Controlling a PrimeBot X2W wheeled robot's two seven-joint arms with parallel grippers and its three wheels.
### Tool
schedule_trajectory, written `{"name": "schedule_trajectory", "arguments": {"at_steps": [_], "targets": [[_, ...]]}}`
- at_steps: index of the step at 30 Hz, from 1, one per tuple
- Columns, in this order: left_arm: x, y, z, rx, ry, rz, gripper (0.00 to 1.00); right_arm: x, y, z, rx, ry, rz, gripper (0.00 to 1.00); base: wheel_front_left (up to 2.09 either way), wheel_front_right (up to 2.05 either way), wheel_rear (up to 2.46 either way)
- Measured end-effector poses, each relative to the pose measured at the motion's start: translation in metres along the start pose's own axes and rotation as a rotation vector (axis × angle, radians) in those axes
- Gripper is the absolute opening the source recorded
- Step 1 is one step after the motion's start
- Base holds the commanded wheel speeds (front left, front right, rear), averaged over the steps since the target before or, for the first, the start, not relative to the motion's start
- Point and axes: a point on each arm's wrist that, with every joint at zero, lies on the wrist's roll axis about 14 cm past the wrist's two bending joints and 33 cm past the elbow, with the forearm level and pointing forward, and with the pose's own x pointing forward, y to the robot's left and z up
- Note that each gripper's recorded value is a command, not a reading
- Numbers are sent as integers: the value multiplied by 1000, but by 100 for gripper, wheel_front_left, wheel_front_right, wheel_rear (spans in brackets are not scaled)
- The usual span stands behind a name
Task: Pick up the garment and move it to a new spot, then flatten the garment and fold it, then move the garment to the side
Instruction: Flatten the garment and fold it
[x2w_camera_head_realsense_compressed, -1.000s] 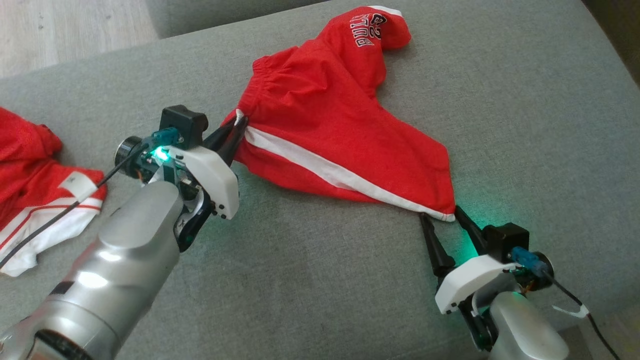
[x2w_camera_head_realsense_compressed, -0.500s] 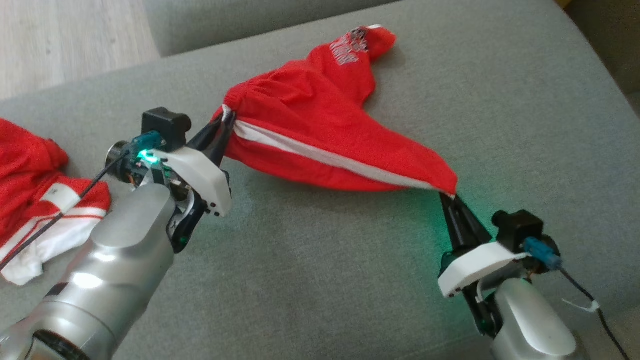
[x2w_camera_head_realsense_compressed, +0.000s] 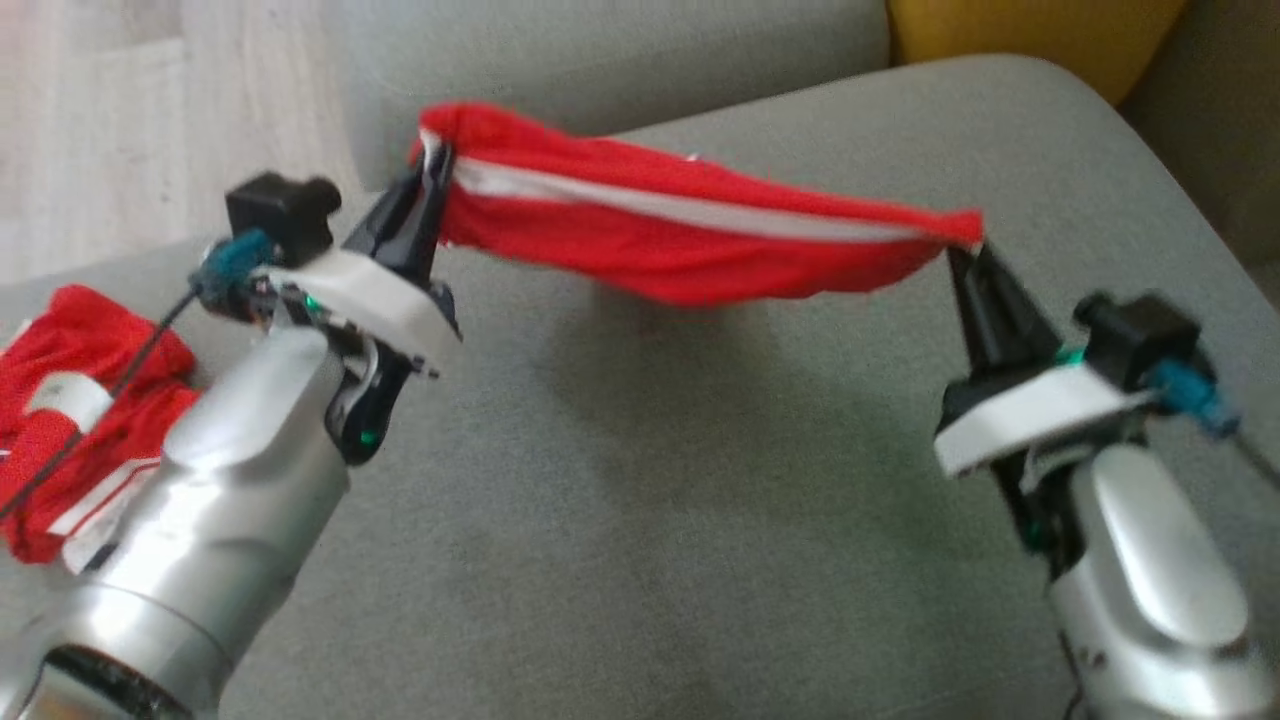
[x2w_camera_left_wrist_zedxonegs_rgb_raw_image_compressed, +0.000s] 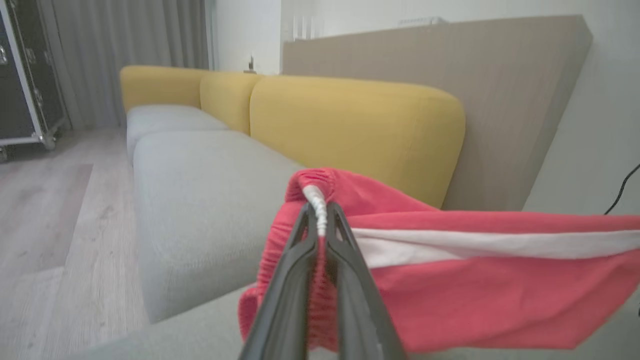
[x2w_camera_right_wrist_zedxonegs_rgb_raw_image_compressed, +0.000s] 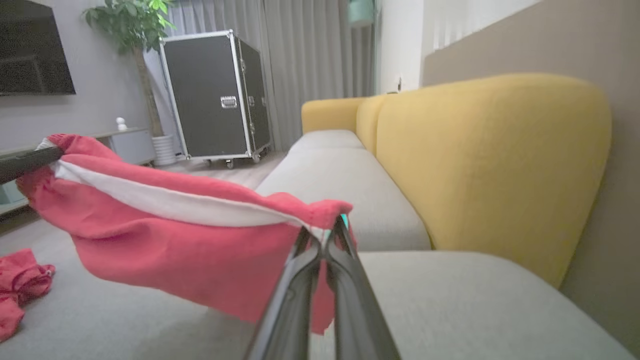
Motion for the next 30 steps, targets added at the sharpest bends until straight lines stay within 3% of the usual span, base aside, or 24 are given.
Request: {"name": "schedule_trajectory", "arguments": {"at_steps": [9,17,30], "targets": [[-14,-7,90,23,-240,7,0,32,8,76,-70,-116,75,0,0,0,0],[-45,-14,159,44,-453,30,0,55,11,109,-118,-129,118,0,0,0,0],[-79,-6,137,25,-433,72,0,72,34,107,-158,-134,188,0,0,0,0]]}}
